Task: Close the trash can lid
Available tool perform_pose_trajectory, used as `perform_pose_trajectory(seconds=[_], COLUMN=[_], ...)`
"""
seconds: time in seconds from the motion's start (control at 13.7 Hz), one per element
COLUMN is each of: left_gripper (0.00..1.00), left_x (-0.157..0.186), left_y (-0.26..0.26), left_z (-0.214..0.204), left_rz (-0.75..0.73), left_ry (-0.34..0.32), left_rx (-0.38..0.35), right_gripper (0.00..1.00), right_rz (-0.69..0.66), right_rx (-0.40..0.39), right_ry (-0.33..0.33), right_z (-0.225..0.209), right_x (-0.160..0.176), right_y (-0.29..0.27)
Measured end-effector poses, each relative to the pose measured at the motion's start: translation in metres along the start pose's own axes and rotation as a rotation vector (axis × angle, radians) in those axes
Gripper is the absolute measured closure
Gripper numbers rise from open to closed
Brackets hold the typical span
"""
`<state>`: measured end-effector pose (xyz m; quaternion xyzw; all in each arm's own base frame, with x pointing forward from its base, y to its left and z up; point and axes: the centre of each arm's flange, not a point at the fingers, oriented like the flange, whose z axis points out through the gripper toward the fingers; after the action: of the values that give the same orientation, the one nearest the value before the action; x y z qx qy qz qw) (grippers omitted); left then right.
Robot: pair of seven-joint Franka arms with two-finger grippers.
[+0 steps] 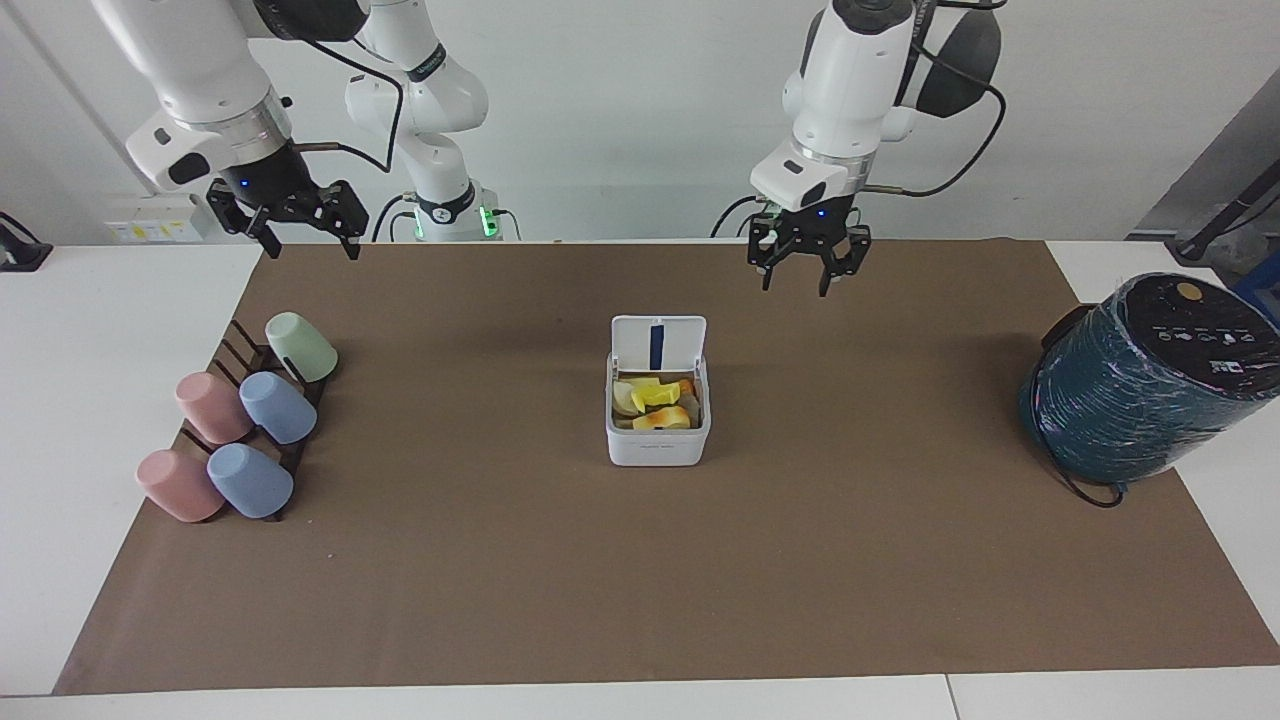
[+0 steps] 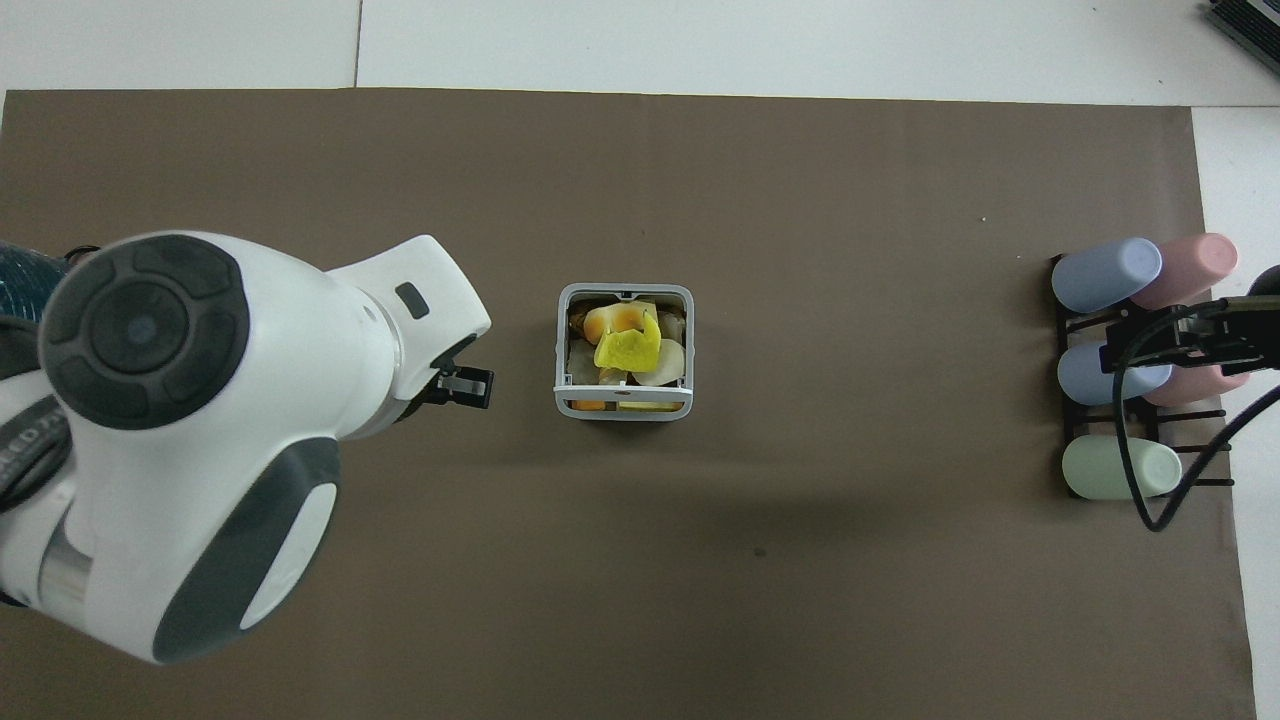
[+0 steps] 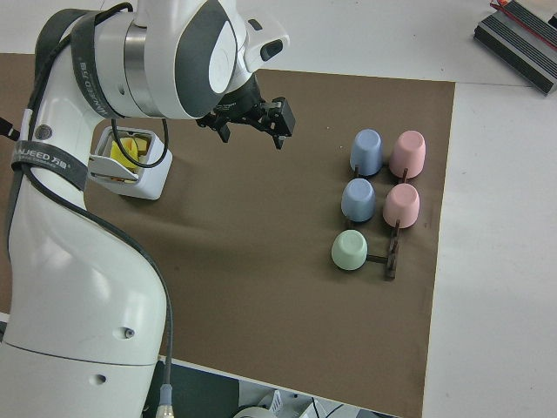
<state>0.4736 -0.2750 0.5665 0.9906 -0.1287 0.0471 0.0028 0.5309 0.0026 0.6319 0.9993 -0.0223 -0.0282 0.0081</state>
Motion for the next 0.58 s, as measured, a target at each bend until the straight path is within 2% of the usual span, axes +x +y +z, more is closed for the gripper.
perform_pose_trajectory(seconds=[0.07, 0.15, 0.44, 0.58], left_gripper=[0.53, 0.58, 0.72, 0.74], left_x=[-0.010, -0.018, -0.036, -0.043], left_y=[0.013, 0.022, 0.065, 0.087], left_z=[0.005, 0.009, 0.019, 0.029], left_rz=[0.012, 0.018, -0.088, -0.117], left_ry=[0.010, 0.023, 0.105, 0.146], left_rx=[-0.005, -0.012, -0.085, -0.120], right_gripper=[0.00, 0.00, 0.00, 0.00], right_rz=[0.000, 0.001, 0.001, 0.001], right_rx=[0.000, 0.000, 0.000, 0.000], right_ry=[0.000, 0.000, 0.000, 0.000], right_z=[0.000, 0.000, 0.000, 0.000], right_x=[0.000, 0.000, 0.000, 0.000], right_y=[0.000, 0.000, 0.000, 0.001])
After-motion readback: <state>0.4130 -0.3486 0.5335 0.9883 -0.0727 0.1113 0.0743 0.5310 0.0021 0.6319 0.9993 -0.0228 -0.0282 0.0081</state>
